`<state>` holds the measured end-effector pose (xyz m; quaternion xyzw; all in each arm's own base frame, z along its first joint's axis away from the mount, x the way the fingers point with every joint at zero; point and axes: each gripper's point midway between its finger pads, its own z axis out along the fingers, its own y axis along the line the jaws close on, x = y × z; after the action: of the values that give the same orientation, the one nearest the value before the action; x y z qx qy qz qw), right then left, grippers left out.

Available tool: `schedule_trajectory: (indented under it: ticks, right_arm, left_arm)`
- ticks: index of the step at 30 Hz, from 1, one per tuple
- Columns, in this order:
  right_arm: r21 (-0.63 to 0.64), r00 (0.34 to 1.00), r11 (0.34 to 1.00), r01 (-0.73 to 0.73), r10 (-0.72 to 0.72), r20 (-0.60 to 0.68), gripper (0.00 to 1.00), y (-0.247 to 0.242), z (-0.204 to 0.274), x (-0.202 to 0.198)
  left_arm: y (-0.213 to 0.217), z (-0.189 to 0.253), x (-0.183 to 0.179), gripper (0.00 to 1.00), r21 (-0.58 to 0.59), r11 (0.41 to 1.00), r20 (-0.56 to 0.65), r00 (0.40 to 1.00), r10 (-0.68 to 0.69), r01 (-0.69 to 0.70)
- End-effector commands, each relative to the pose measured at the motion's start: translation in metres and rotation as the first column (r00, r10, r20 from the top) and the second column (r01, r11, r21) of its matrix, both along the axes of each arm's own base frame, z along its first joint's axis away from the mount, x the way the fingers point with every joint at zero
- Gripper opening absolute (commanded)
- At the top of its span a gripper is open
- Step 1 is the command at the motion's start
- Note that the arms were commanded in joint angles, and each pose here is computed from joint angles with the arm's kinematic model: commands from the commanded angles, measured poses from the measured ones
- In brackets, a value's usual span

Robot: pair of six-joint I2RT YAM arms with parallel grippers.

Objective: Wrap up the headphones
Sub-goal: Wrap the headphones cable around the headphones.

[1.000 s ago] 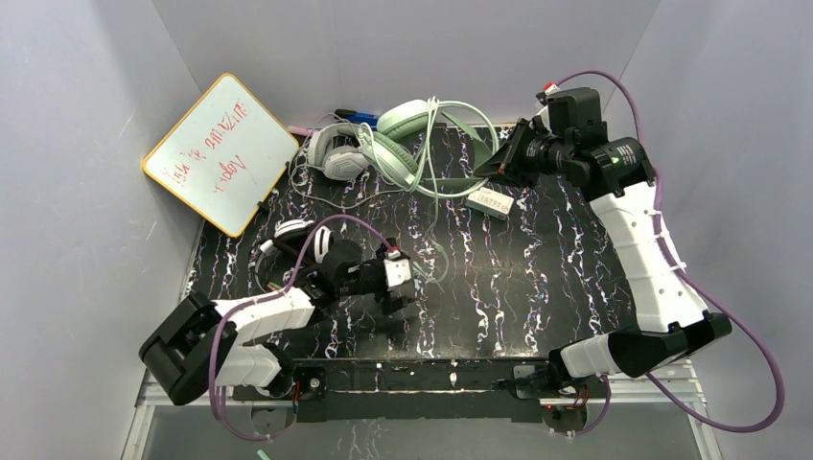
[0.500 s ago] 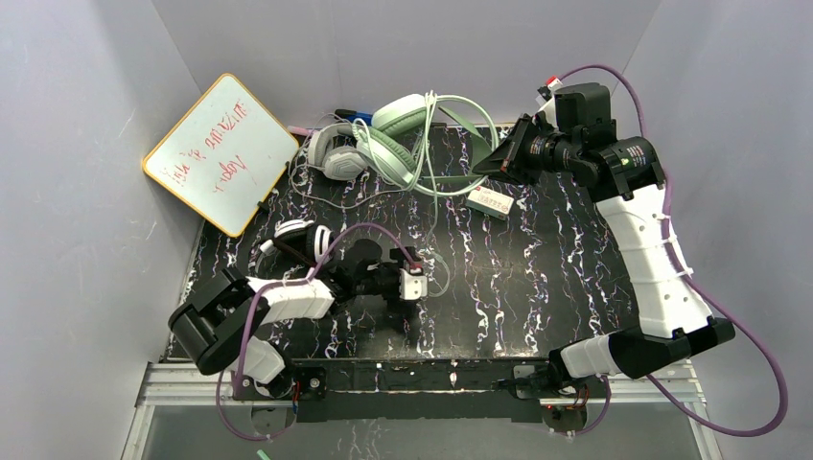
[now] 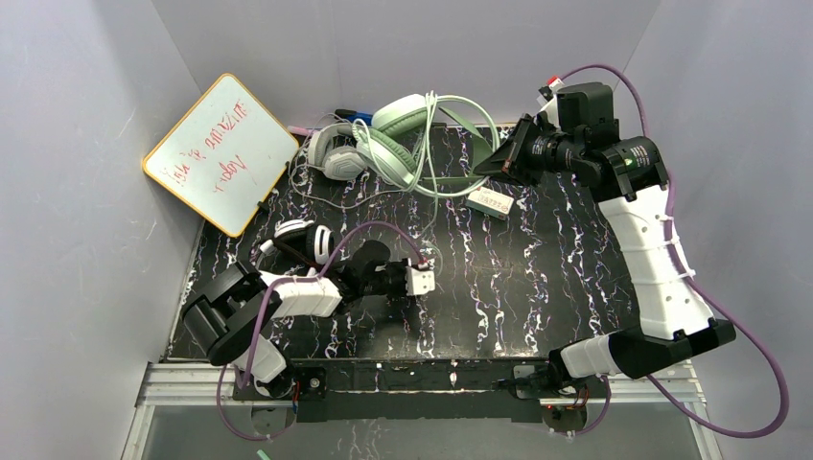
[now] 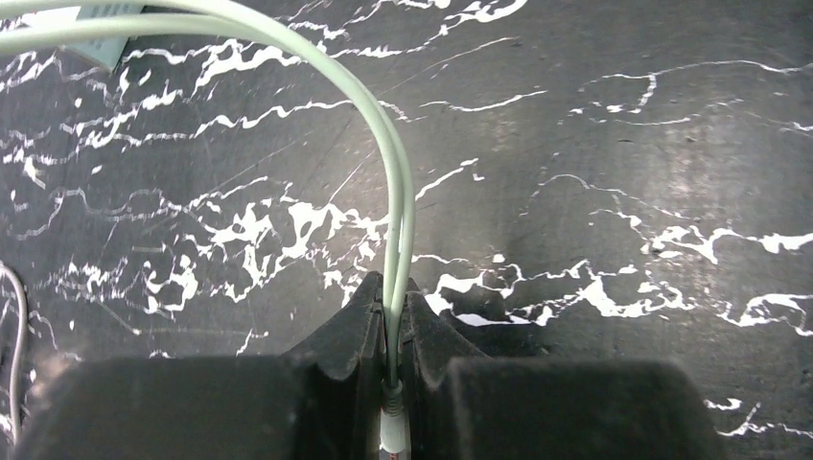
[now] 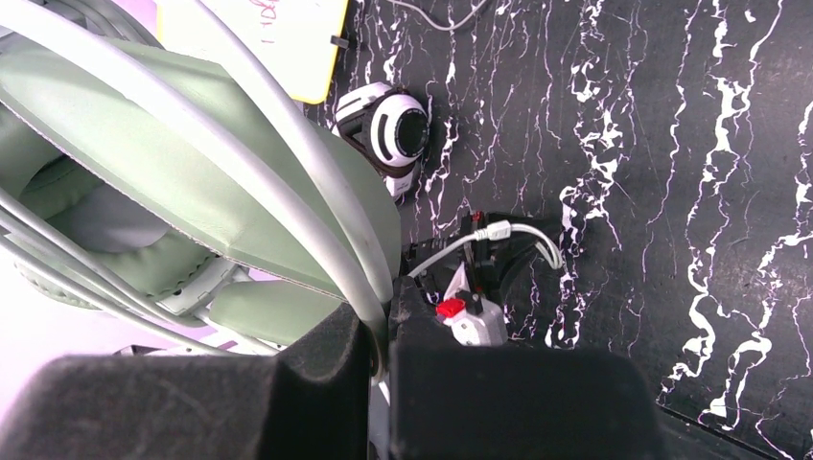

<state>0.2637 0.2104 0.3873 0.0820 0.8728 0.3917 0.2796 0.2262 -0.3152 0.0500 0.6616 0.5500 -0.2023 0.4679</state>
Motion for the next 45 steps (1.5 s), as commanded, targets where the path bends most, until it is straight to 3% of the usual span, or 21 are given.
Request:
schedule_trajectory:
  ticks: [1, 10, 19, 22, 26, 31, 37, 41, 45]
  right_arm:
    - [0.112, 0.982, 0.987, -0.114, 0.095, 0.162, 0.01, 0.007, 0.054, -0.025]
    - [0.159, 0.939, 0.945, -0.285, 0.242, 0.245, 0.01, 0.009, 0.069, -0.075]
    - [0.206, 0.856, 0.841, -0.5, 0.445, 0.261, 0.01, 0.014, 0.051, -0.125]
    - [0.167, 0.879, 0.872, -0.46, 0.419, 0.229, 0.01, 0.009, 0.041, -0.12]
    - [-0.002, 0.953, 0.966, -0.259, 0.256, 0.164, 0.01, -0.013, 0.019, -0.088]
    - [0.015, 0.927, 0.963, -0.268, 0.253, 0.276, 0.01, -0.011, 0.055, -0.085]
    - [-0.029, 0.936, 0.976, -0.217, 0.216, 0.276, 0.01, -0.02, 0.052, -0.082]
    - [0.05, 0.891, 0.932, -0.358, 0.325, 0.318, 0.01, -0.005, 0.067, -0.103]
    - [0.113, 0.832, 0.858, -0.501, 0.443, 0.333, 0.01, 0.006, 0.07, -0.125]
  left_arm:
    - [0.004, 0.01, 0.014, 0.0, -0.062, 0.987, -0.025, 0.989, 0.147, -0.148]
    - [0.028, 0.034, 0.041, 0.0, -0.225, 0.915, -0.088, 0.942, 0.323, -0.335]
    - [0.032, 0.066, 0.066, 0.0, -0.383, 0.836, -0.228, 0.918, 0.326, -0.392]
    - [0.038, 0.081, 0.075, 0.0, -0.447, 0.793, -0.258, 0.909, 0.327, -0.413]
    - [0.047, 0.093, 0.081, 0.0, -0.491, 0.752, -0.278, 0.897, 0.345, -0.441]
    - [0.074, 0.09, 0.099, 0.0, -0.5, 0.653, -0.353, 0.822, 0.446, -0.569]
    - [0.096, 0.11, 0.117, 0.0, -0.569, 0.524, -0.429, 0.772, 0.468, -0.634]
    - [0.093, 0.106, 0.118, 0.0, -0.562, 0.545, -0.433, 0.783, 0.447, -0.622]
    - [0.095, 0.11, 0.127, 0.0, -0.566, 0.519, -0.456, 0.768, 0.45, -0.64]
